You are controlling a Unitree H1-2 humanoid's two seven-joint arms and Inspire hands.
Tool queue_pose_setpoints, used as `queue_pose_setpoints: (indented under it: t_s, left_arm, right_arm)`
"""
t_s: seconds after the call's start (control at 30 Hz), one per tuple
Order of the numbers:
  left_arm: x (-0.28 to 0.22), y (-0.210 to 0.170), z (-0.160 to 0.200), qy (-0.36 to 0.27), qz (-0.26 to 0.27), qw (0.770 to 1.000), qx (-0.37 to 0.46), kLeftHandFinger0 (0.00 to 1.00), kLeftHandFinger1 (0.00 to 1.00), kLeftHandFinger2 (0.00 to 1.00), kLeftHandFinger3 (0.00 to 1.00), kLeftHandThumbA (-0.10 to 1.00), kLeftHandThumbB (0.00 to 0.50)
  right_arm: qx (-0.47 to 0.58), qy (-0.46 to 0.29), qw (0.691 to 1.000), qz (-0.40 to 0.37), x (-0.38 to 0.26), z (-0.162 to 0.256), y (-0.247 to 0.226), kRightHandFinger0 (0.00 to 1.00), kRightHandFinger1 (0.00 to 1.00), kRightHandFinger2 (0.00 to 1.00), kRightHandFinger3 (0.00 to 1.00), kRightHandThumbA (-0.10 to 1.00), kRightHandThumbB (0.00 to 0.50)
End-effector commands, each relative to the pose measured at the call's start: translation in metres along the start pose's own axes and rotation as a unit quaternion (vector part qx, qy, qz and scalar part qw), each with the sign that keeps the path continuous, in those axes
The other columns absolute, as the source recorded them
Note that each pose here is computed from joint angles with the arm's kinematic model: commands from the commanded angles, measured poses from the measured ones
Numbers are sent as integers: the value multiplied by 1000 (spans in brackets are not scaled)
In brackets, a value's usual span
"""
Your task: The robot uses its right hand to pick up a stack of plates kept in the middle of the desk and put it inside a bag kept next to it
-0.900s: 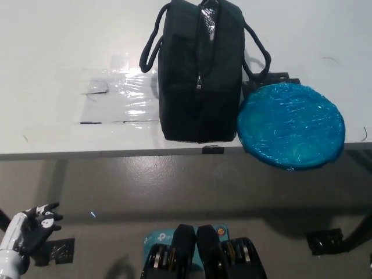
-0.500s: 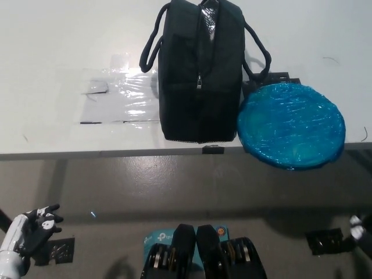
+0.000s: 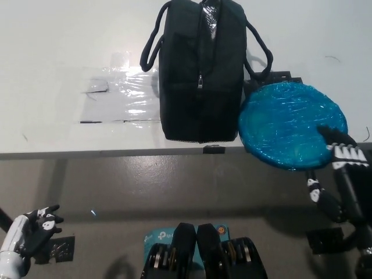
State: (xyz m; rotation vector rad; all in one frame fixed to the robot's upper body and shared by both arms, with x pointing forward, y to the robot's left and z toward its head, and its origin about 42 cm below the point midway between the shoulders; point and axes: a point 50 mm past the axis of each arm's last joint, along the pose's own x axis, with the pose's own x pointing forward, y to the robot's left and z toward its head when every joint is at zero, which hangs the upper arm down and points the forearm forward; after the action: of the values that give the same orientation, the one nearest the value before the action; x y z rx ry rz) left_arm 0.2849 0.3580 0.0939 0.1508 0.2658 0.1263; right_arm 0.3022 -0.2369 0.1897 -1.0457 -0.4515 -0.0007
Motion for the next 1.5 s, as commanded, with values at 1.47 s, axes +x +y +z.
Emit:
queue_pose_setpoints:
  t_s: [1.47]
  left_arm:
    - [6, 12, 32, -40, -20, 999, 31, 665, 693, 836, 929, -100, 74]
  right_arm:
    - [-166, -81, 980, 76, 39, 12, 20, 1000, 1000, 1000, 1000, 653, 500]
